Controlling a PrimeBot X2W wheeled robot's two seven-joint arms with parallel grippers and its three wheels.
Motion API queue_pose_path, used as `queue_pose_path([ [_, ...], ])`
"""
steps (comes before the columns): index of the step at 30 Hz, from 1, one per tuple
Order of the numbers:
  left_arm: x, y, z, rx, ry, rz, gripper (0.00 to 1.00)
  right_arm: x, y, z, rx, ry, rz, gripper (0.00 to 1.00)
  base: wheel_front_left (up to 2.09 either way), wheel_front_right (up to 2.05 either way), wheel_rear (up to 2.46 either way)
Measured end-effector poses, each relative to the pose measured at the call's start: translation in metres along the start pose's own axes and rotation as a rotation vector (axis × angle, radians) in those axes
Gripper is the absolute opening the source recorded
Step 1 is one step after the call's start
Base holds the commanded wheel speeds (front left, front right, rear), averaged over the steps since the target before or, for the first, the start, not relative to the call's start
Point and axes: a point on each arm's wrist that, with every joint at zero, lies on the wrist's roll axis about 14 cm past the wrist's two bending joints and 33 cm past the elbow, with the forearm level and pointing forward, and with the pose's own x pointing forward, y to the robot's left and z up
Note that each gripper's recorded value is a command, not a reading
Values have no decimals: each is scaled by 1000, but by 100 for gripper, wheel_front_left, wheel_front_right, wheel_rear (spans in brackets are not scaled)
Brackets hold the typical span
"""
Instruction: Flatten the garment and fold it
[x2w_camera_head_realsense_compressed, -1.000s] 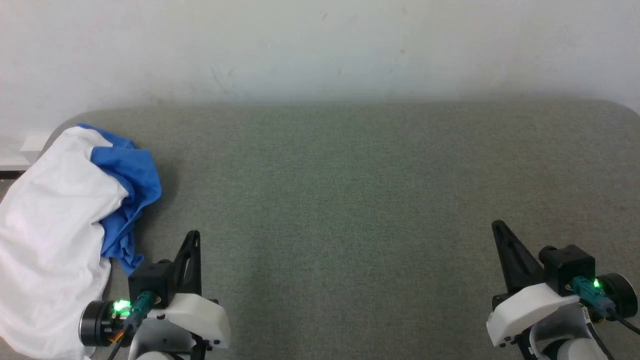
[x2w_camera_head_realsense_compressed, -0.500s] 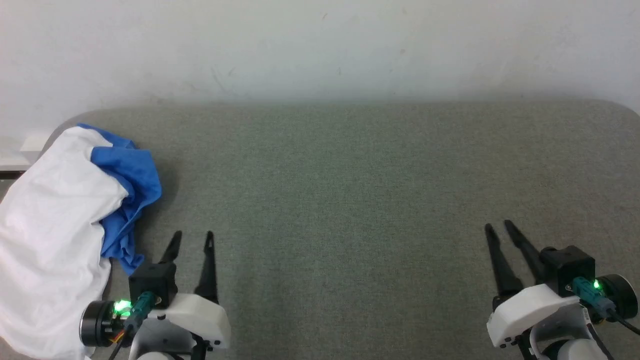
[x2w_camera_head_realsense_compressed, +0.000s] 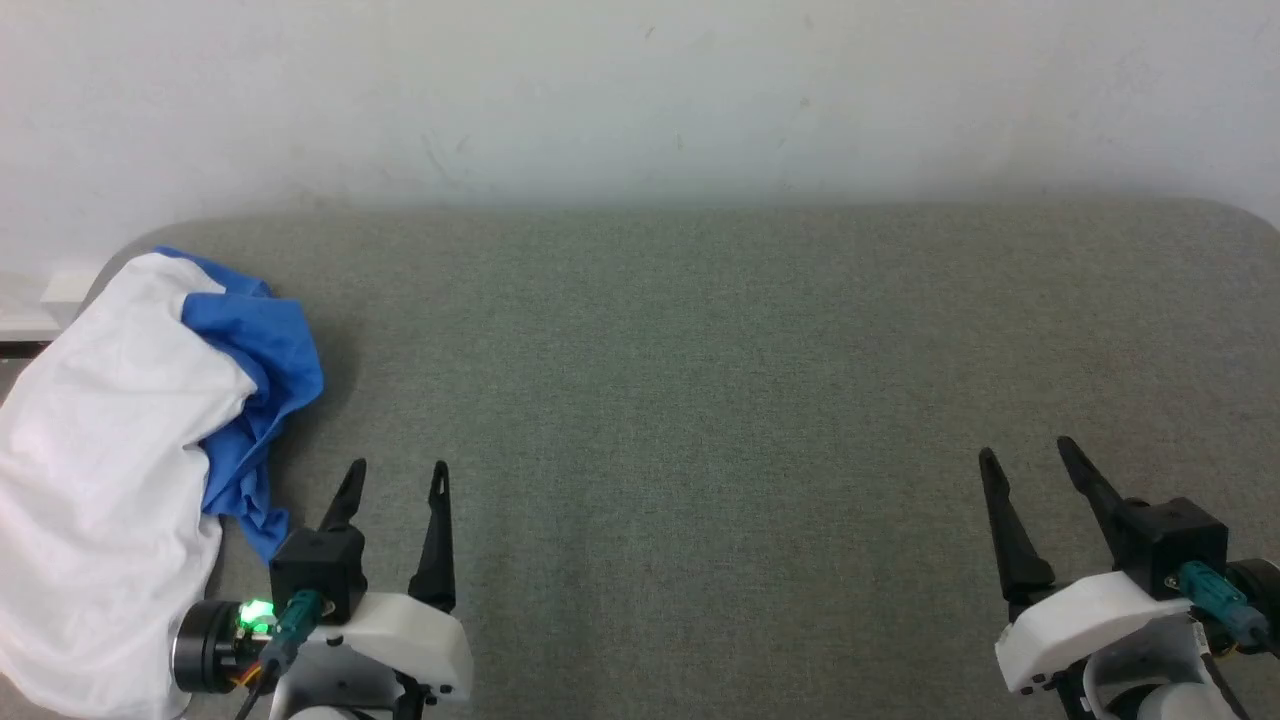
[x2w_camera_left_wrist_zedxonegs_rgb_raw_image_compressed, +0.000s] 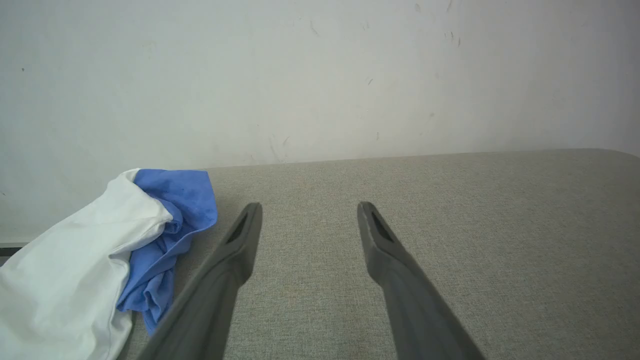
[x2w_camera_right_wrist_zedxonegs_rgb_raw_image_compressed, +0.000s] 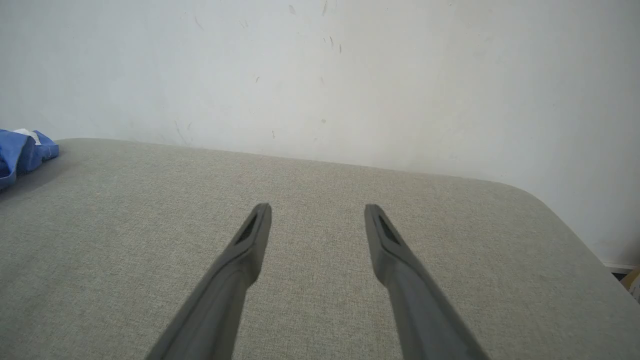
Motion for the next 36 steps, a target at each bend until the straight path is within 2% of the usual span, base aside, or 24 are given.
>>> queue_pose_path([
  [21,-15,14,0,-8,-25,64,100,6,4,3,15,-32,16,100,0,0,0],
  [36,-33,36,2,-22,-46,157,100,24,37,7,19,-65,117,100,0,0,0],
])
